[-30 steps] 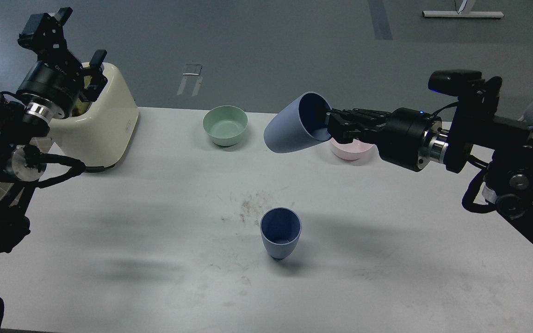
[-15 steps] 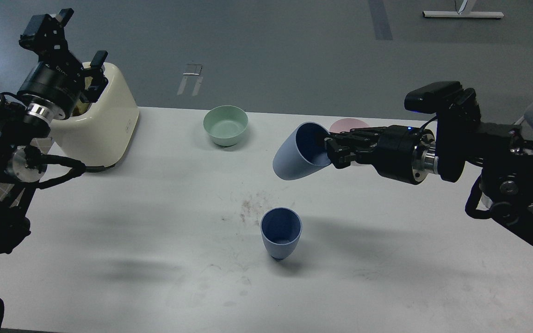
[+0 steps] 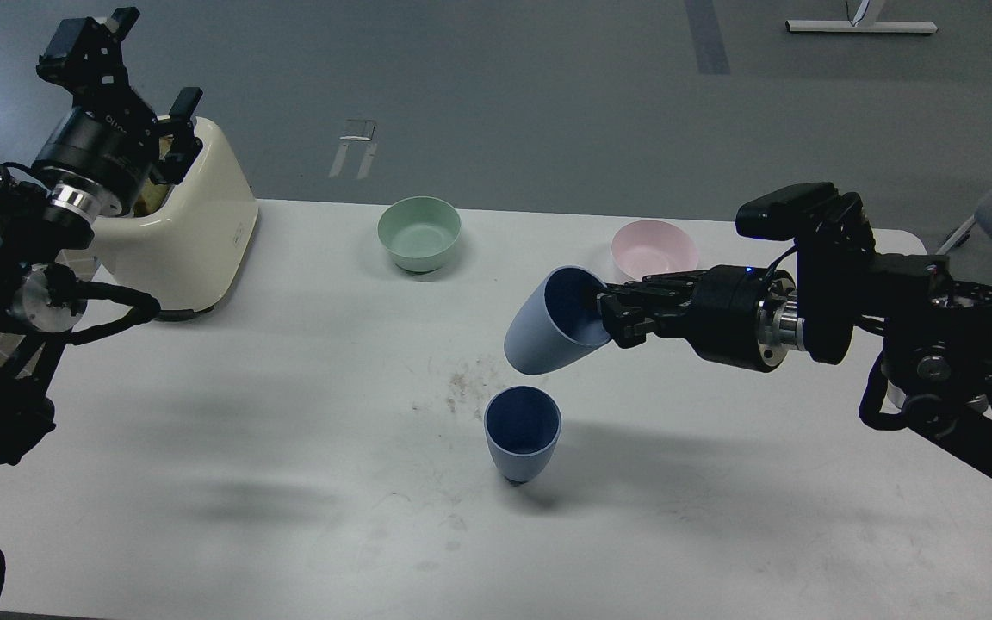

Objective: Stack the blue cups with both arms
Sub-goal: 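Lower the held cup into the center blue cup with the right hand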

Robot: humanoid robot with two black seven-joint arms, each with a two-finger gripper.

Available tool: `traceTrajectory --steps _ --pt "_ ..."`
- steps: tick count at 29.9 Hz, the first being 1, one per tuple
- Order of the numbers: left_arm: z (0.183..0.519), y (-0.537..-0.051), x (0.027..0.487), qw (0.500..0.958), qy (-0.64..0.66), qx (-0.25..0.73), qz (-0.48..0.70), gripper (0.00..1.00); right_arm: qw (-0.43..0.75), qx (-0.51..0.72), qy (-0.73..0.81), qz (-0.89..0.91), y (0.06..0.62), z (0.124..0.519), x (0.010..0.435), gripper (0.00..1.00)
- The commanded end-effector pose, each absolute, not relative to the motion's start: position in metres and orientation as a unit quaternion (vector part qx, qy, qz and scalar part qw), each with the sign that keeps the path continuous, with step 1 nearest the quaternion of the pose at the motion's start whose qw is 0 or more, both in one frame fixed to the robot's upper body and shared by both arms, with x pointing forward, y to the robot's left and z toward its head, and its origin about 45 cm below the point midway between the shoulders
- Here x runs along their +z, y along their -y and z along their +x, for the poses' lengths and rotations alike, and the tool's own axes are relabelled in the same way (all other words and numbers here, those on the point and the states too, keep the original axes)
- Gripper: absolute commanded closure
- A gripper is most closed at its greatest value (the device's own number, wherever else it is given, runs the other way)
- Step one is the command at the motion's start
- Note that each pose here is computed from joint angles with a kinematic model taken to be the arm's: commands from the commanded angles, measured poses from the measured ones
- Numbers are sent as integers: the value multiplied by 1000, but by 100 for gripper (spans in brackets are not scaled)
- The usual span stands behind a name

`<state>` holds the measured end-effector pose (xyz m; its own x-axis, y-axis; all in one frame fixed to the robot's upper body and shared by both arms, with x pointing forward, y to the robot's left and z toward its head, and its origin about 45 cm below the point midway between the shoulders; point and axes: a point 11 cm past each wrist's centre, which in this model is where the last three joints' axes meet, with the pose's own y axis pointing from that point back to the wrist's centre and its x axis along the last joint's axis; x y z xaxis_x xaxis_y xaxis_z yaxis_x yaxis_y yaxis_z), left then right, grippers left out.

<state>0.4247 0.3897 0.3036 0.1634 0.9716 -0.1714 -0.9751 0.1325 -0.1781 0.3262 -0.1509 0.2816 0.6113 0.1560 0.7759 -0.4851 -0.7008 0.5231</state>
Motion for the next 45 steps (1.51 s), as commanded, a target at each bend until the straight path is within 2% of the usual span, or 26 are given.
traceTrajectory --steps 1,16,45 --pt "427 -385 304 758 -5 642 -120 3 363 408 100 832 149 323 280 100" --pt "426 -387 304 757 -3 643 -116 3 359 387 81 845 141 311 262 100" --pt "425 -391 305 757 1 644 -114 3 366 383 73 845 141 307 255 100"
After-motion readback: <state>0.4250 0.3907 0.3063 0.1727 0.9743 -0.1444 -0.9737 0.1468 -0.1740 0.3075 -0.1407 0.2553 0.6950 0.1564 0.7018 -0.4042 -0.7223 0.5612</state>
